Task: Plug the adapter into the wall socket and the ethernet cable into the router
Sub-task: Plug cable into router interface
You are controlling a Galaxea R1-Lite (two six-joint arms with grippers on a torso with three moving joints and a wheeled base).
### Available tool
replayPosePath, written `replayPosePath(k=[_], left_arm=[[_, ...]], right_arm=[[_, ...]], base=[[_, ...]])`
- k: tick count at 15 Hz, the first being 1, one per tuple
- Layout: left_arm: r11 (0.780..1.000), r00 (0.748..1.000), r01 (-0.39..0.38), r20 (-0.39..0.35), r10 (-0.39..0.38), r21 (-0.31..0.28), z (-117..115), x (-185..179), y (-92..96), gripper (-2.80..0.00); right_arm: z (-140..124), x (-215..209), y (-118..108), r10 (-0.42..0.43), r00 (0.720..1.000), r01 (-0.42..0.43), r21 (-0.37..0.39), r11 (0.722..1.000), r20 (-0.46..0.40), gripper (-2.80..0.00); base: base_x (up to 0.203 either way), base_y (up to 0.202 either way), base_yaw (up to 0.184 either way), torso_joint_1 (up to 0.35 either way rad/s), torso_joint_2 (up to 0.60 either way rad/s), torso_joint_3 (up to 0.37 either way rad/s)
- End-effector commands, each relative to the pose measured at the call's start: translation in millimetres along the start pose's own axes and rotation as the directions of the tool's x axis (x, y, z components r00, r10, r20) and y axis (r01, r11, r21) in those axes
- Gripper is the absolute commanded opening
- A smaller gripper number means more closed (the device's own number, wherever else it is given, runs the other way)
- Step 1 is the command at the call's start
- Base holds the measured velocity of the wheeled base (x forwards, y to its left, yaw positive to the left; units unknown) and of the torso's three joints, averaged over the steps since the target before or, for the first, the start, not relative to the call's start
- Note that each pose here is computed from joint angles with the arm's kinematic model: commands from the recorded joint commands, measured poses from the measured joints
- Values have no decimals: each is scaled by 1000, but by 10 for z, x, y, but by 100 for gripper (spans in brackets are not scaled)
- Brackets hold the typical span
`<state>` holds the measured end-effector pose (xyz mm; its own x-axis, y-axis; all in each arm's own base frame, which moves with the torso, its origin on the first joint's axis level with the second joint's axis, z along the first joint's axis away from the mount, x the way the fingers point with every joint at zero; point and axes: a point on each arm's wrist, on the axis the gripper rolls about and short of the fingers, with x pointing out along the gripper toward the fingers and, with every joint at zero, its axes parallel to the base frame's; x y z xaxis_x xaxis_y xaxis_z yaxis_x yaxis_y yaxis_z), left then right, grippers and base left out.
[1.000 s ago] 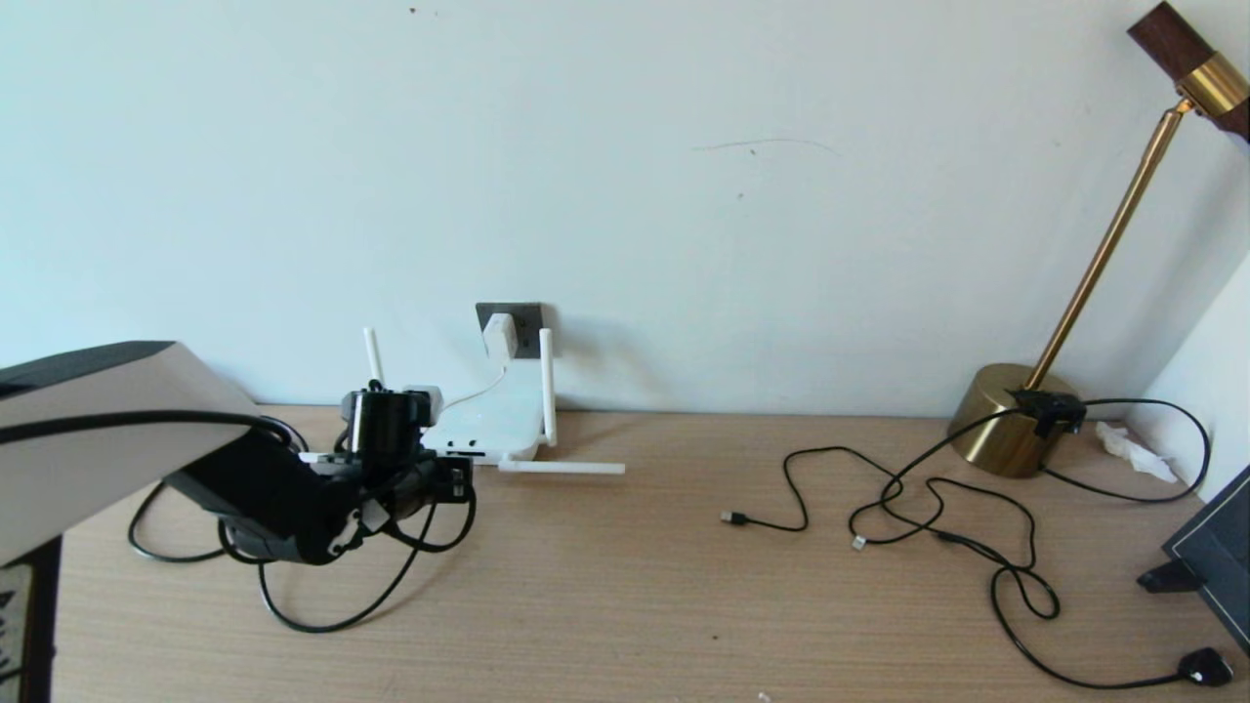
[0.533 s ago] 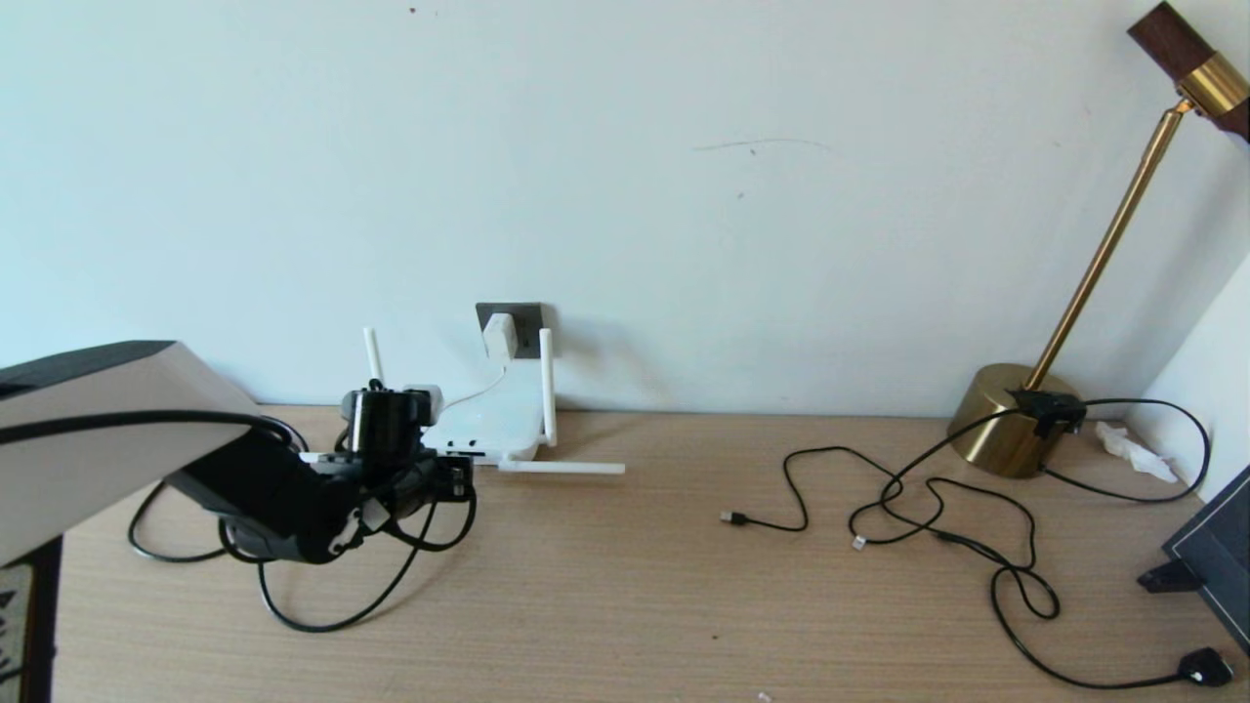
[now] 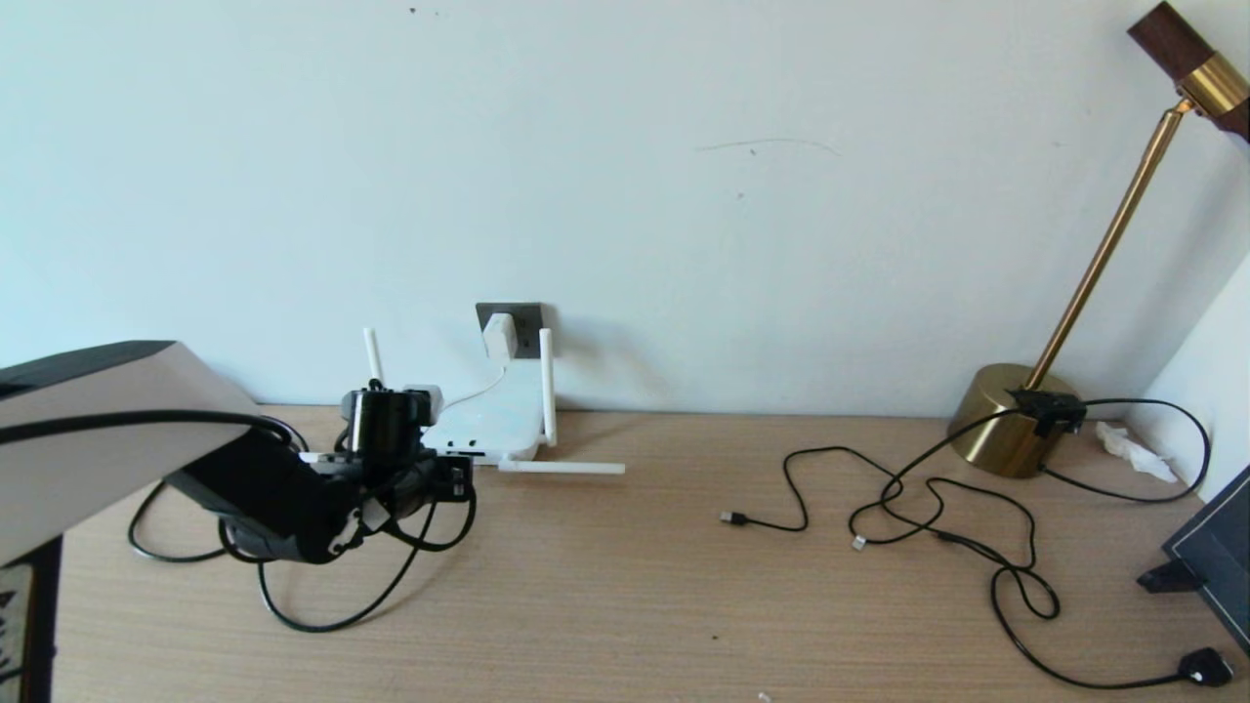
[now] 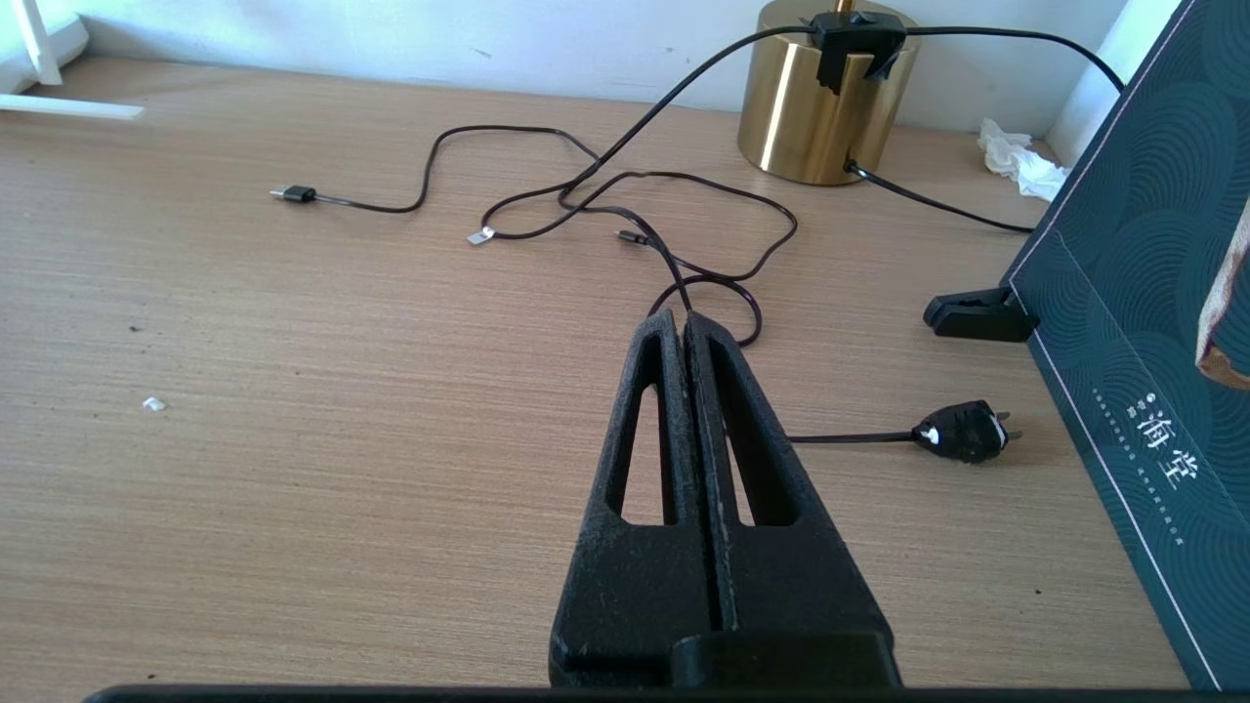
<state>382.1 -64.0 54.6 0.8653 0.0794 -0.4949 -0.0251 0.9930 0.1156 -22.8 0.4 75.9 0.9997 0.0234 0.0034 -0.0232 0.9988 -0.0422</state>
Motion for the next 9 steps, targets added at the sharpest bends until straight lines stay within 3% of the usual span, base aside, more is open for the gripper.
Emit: replayPosePath(k=[1, 9], left_arm=[[1000, 1000, -1, 3, 1, -1, 1, 4, -1, -280], [1000, 1000, -3, 3, 3, -3, 1, 5, 5, -280]], right_arm=[[1, 1, 0, 0, 1000, 0, -1, 1000, 0, -280], [1, 1, 0, 1, 1000, -1, -1, 1000, 0, -280]], base=[[0, 0, 0, 0, 0, 0], [0, 0, 0, 0, 0, 0]])
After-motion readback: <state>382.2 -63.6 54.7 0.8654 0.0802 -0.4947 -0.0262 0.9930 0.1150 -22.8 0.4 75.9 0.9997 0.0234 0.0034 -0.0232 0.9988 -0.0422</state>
